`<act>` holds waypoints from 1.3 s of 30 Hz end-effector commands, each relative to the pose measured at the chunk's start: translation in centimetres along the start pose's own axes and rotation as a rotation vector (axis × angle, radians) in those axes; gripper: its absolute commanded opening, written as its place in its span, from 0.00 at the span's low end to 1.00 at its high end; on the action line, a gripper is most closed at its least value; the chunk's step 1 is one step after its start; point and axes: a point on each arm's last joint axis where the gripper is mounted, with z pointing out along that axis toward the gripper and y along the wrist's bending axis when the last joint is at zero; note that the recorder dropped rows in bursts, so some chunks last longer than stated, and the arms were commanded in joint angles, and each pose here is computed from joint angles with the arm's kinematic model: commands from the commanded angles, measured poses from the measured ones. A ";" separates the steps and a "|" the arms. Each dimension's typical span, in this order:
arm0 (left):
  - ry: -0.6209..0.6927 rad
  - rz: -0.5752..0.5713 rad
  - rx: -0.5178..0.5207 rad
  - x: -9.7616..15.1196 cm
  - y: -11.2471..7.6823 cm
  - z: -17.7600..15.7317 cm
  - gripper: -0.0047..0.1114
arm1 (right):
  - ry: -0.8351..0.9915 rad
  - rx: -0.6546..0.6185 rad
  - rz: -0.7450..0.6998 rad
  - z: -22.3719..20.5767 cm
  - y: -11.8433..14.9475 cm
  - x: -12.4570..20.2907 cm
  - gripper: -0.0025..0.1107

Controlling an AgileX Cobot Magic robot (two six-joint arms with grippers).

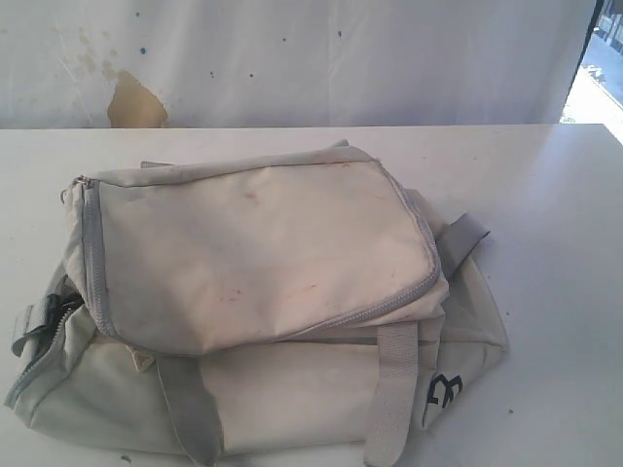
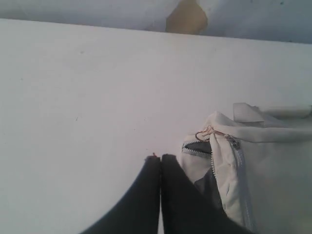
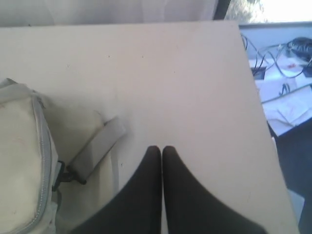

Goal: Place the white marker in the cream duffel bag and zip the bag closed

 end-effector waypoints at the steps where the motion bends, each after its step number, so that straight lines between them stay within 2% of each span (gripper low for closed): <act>1: -0.084 -0.013 0.013 0.8 0.1 -3.8 0.04 | -0.139 0.020 -0.054 -5.3 -0.5 0.9 0.02; 7: -0.223 -0.019 0.019 2.5 0.7 -9.1 0.04 | -0.320 0.051 -0.066 -12.4 -1.1 3.6 0.02; 8: -0.267 -0.020 0.022 3.2 0.8 -10.6 0.04 | -0.391 0.058 -0.069 -15.0 -1.2 4.9 0.02; 12: -0.363 0.022 0.021 4.7 1.1 -13.7 0.04 | -0.511 0.071 -0.073 -19.4 -1.5 8.0 0.02; 17: -0.523 0.017 0.023 9.5 1.9 -19.6 0.04 | -0.668 0.085 -0.056 -24.2 -1.7 14.0 0.02; 21: -0.652 0.039 0.019 14.4 2.5 -22.4 0.04 | -0.696 0.092 -0.057 -25.4 -1.8 18.8 0.02; 26: -0.762 0.052 0.019 20.3 2.9 -23.2 0.04 | -0.753 0.107 -0.061 -26.1 -1.8 24.0 0.02; 28: -0.794 0.050 0.027 21.4 2.9 -23.3 0.04 | -0.766 0.125 -0.058 -26.1 -1.9 25.0 0.02; 31: -0.781 0.059 0.037 21.2 2.8 -22.4 0.04 | -0.739 0.143 -0.057 -25.5 -2.1 24.9 0.02; 36: -0.892 0.055 0.065 19.7 2.3 -20.5 0.04 | -0.771 0.133 -0.064 -23.3 -1.9 23.7 0.02; 39: -0.878 0.052 0.070 19.1 2.0 -16.4 0.04 | -0.822 0.123 -0.064 -20.7 -1.6 22.3 0.02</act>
